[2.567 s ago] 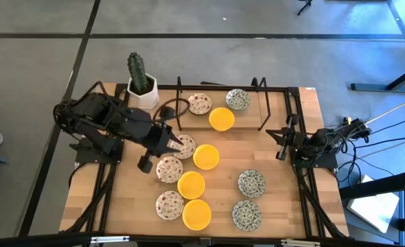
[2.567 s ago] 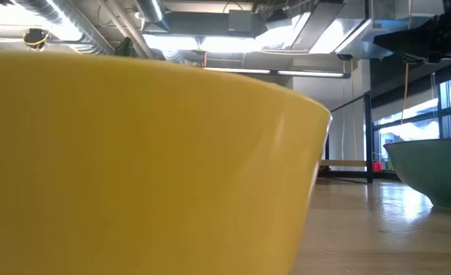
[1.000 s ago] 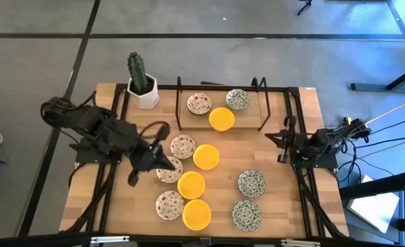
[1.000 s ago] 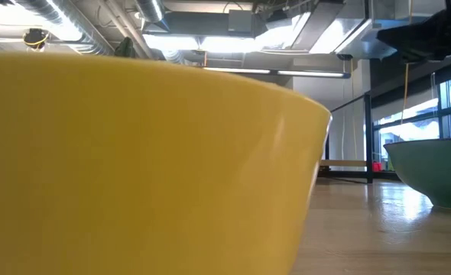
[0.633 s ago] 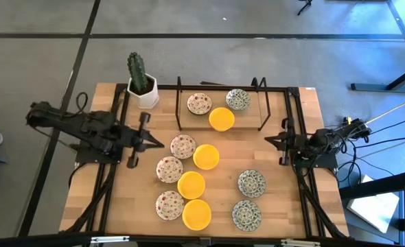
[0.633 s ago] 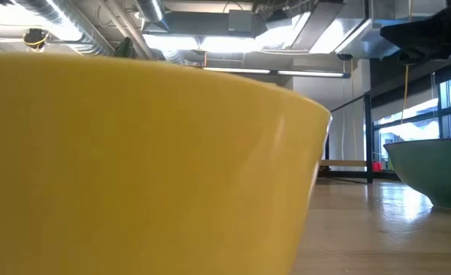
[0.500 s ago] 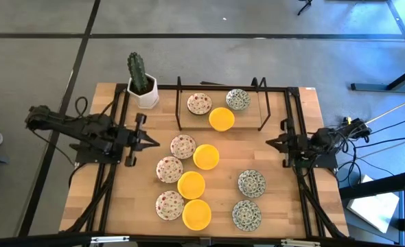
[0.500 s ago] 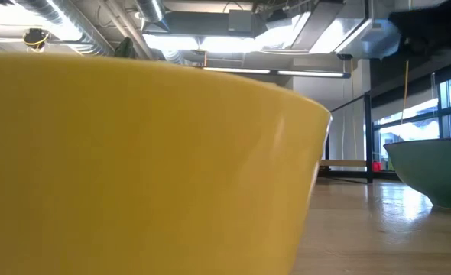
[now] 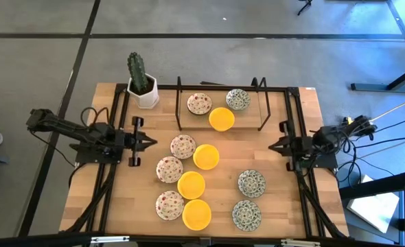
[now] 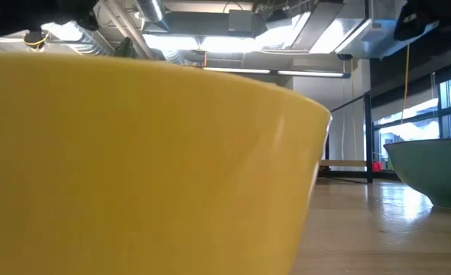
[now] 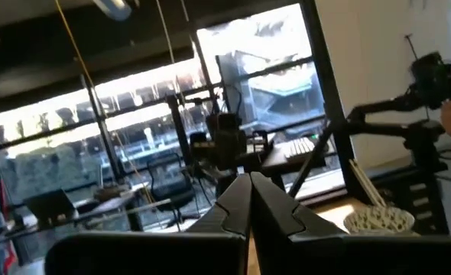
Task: Pick & Place Mini bowls
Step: Stack the yellow bowl on the yellow bowl on the shelf
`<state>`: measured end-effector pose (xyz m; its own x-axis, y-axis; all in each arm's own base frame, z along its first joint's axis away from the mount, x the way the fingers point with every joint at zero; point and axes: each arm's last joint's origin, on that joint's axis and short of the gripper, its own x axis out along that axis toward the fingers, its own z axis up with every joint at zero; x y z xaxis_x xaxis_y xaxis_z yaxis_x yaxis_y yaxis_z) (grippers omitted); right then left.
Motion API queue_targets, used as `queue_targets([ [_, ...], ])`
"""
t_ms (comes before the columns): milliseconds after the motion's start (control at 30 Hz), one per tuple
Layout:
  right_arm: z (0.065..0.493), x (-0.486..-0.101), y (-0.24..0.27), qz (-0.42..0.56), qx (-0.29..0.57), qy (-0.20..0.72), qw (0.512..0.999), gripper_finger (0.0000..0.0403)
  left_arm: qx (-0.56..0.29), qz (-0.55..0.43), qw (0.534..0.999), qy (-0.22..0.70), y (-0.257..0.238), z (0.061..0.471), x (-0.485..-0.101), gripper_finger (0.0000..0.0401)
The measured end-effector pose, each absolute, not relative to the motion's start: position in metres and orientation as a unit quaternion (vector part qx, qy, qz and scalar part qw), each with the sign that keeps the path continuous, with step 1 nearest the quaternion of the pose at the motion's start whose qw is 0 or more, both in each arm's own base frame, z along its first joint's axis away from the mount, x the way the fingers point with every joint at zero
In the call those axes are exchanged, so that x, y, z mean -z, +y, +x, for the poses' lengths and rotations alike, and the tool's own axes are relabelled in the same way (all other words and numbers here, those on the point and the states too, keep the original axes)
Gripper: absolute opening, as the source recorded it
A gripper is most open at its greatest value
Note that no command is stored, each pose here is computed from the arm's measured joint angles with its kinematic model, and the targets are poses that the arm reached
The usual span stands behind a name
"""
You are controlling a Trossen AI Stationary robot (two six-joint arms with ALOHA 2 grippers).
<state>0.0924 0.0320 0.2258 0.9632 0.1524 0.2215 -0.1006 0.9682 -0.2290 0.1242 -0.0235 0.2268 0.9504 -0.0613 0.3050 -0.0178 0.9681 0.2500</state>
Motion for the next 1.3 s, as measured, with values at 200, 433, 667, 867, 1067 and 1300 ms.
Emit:
queue_targets([
  [200, 0.099, -0.22, 0.035, -0.122, -0.069, -0.086, 0.986, 0.001, 0.007, 0.13, 0.979, -0.158, -0.023, 0.124, -0.227, 0.0002],
  [433, 0.1, -0.219, 0.035, -0.12, -0.069, -0.083, 0.987, 0.001, 0.008, 0.151, 0.981, -0.119, -0.023, 0.126, -0.22, 0.0002],
  [667, 0.1, -0.219, 0.035, -0.121, -0.069, -0.083, 0.987, 0.001, -0.074, 0.128, 0.984, -0.097, -0.018, 0.125, -0.219, 0.0014],
  [867, 0.1, -0.219, 0.035, -0.12, -0.07, -0.081, 0.987, 0.001, -0.086, 0.118, 0.986, -0.082, -0.018, 0.126, -0.216, 0.006],
  [1067, 0.1, -0.218, 0.035, -0.121, -0.07, -0.076, 0.987, 0.001, -0.077, 0.107, 0.988, -0.083, -0.019, 0.126, -0.216, 0.0125],
  [1300, 0.1, -0.217, 0.035, -0.122, -0.071, -0.074, 0.987, 0.001, -0.078, 0.103, 0.988, -0.086, -0.022, 0.124, -0.217, 0.0186],
])
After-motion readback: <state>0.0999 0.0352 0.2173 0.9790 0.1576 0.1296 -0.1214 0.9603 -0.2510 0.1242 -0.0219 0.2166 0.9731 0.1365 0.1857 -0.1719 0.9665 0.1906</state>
